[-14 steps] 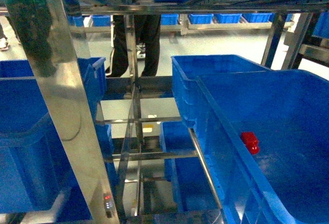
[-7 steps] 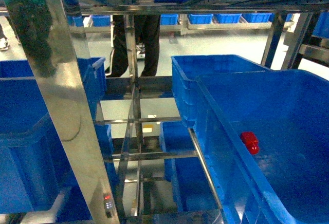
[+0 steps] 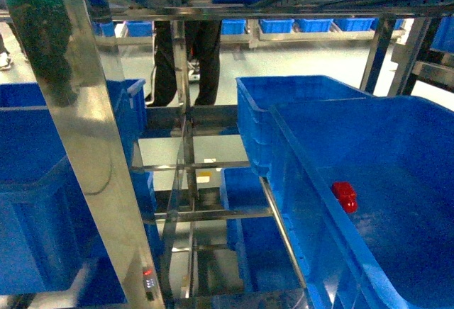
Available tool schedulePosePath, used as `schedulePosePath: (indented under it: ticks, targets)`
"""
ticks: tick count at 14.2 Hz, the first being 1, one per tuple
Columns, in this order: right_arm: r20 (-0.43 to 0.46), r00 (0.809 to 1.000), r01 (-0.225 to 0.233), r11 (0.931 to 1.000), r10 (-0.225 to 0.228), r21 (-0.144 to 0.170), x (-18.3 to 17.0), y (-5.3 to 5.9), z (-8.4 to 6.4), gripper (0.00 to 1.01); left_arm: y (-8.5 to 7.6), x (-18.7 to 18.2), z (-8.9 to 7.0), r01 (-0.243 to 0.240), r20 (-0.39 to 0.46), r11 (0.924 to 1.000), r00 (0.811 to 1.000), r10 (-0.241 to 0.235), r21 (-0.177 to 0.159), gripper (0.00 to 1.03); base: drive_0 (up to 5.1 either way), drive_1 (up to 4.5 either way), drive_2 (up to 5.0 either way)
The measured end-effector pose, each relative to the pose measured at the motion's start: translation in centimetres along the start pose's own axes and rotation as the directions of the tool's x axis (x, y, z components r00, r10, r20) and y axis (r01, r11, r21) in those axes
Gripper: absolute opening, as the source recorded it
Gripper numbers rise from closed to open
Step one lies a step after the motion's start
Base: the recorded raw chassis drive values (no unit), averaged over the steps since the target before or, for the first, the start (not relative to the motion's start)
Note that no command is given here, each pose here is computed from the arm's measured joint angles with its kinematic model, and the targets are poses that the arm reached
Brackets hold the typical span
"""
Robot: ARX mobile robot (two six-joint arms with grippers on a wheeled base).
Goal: Pick red block from blue box to shelf
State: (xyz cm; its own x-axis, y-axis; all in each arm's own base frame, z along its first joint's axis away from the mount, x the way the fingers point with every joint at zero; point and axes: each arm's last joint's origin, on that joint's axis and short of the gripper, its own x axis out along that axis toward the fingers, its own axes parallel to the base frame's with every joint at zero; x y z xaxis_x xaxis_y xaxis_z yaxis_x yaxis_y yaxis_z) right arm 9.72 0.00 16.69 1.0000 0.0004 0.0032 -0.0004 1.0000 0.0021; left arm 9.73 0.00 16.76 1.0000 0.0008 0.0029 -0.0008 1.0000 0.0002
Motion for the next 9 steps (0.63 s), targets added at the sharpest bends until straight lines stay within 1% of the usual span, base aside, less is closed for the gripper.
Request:
schedulePosePath:
  ticks: [1, 2, 9]
  targets:
    - [0.0, 1.0, 0.0, 1.0, 0.0, 0.0, 0.0, 0.0, 0.0, 1.0, 0.0, 0.0, 0.0, 0.0, 0.0, 1.0, 1.0, 0.0, 0.0, 0.98, 0.0, 0.0, 0.0]
    - [0.0, 1.0, 0.0, 1.0, 0.0, 0.0, 0.0, 0.0, 0.0, 0.97, 0.0, 0.0, 0.0, 0.0, 0.0, 1.0, 1.0, 0.0, 0.0, 0.98, 0.0, 0.0, 0.0]
    - [0.0, 1.0, 0.0, 1.0, 0.0, 0.0, 0.0, 0.0, 0.0, 0.98, 0.0, 0.0, 0.0, 0.0, 0.0, 1.0, 1.0, 0.0, 0.0, 0.98, 0.0, 0.0, 0.0]
